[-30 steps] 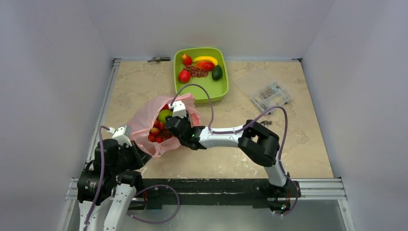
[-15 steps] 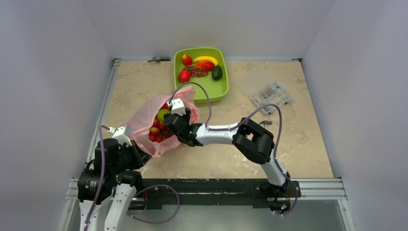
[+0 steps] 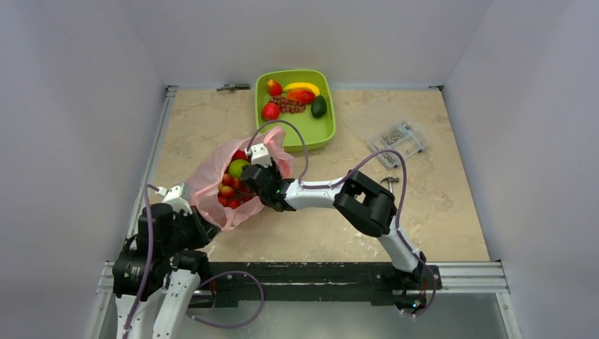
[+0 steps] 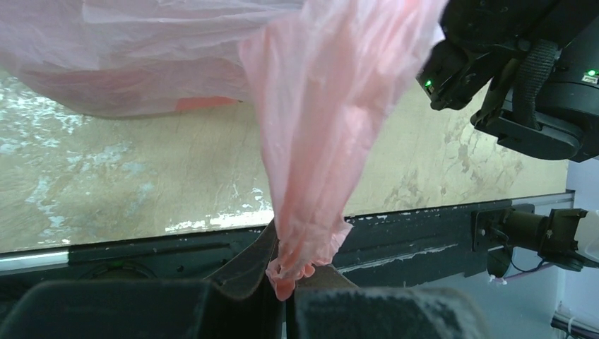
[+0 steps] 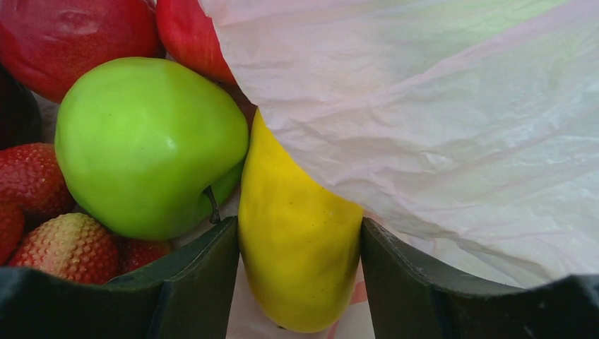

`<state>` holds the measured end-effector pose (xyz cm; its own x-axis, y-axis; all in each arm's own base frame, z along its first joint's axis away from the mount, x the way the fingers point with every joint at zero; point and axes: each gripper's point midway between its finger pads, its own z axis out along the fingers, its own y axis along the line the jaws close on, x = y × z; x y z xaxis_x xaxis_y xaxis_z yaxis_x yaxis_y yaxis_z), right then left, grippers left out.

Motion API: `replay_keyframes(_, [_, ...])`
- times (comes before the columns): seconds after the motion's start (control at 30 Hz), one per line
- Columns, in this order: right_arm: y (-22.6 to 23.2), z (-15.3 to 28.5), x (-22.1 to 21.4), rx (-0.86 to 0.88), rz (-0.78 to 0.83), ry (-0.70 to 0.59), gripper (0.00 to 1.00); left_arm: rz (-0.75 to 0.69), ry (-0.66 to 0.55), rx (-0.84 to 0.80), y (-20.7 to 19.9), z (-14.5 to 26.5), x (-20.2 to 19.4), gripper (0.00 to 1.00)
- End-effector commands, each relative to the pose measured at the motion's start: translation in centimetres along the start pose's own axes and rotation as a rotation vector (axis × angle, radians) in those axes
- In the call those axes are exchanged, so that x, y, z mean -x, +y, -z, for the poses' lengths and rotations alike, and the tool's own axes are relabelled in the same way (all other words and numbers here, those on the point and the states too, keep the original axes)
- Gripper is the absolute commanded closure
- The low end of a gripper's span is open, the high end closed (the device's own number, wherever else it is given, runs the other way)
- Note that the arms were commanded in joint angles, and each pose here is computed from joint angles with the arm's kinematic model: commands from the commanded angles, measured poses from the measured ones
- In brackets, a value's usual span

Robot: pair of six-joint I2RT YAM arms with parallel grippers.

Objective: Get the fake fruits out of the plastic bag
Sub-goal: Take out the fake fruit from the plastic bag.

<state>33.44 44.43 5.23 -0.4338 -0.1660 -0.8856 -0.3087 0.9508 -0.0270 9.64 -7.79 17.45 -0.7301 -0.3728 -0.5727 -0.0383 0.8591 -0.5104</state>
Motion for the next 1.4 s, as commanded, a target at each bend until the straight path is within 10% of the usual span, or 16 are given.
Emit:
replay_keyframes(0.0, [1.3, 1.0, 3.3, 0.060, -0.045, -0.057, 0.62, -0.060, -0.153, 0.030, -0.4, 2.5, 2.9, 1.00])
replay_keyframes(0.47, [3.6, 8.6, 10.7, 0.315, -0.130, -0.142, 0.81, -0.082, -0.173, 0.072, 0.5, 1.9, 3.5, 1.00])
replay_keyframes(1.07, [8.0, 12.4, 12.1, 0.661, -0.271, -0.100, 0.73, -0.121, -0.174, 0.024, -0.1, 1.8, 3.3, 1.00])
replay_keyframes(1.37, [6.1, 20.5, 13.4, 0.785, -0.185, -0.092, 0.91, -0.121, -0.185, 0.022, 0.0, 1.9, 3.3, 1.00])
